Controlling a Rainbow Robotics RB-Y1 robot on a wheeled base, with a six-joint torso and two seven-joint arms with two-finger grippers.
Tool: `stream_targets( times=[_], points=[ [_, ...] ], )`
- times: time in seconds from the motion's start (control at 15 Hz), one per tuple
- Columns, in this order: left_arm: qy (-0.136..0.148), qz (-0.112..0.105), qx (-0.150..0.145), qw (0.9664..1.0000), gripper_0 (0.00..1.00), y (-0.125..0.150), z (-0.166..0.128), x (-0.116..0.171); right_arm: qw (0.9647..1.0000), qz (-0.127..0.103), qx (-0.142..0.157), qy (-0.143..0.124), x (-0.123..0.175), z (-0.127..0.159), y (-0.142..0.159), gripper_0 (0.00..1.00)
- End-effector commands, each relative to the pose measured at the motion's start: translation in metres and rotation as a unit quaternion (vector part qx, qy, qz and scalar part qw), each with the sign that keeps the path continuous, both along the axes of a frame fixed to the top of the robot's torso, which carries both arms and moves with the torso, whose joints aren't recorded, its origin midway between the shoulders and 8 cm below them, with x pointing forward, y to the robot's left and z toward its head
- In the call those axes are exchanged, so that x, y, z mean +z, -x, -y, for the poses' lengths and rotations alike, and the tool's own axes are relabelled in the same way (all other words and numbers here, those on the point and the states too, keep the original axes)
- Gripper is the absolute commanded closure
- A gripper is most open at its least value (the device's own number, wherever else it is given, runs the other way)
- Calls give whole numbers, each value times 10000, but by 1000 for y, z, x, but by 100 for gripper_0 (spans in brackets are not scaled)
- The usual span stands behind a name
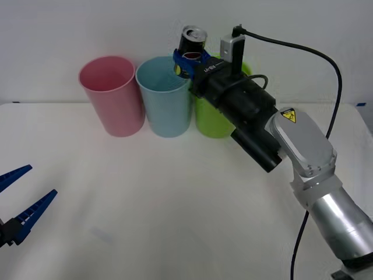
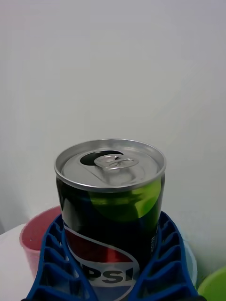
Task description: Grasp the object on the table and drop it into the matching bin: aluminum can to the light blue bin, PET bottle to the pink bin.
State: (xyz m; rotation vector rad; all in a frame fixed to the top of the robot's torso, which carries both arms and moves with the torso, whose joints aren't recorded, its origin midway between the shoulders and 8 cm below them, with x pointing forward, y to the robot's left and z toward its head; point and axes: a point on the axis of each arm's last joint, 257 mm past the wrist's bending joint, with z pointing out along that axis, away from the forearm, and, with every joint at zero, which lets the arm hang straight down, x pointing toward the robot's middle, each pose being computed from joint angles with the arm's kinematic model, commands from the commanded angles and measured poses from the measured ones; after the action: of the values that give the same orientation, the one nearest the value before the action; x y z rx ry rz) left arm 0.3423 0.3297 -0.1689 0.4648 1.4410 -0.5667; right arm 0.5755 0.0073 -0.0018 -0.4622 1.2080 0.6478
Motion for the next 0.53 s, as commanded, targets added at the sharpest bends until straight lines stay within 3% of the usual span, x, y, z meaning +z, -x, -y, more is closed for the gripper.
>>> stream_targets(
  times=[0.07,0.53],
  points=[
    [0,0,0,10000,0,0,0,0,9999,-85,-120,18,1,-13,-21,100],
    [0,0,0,10000,0,0,0,0,9985,-314,-427,112,2,-47,-64,100]
  ],
)
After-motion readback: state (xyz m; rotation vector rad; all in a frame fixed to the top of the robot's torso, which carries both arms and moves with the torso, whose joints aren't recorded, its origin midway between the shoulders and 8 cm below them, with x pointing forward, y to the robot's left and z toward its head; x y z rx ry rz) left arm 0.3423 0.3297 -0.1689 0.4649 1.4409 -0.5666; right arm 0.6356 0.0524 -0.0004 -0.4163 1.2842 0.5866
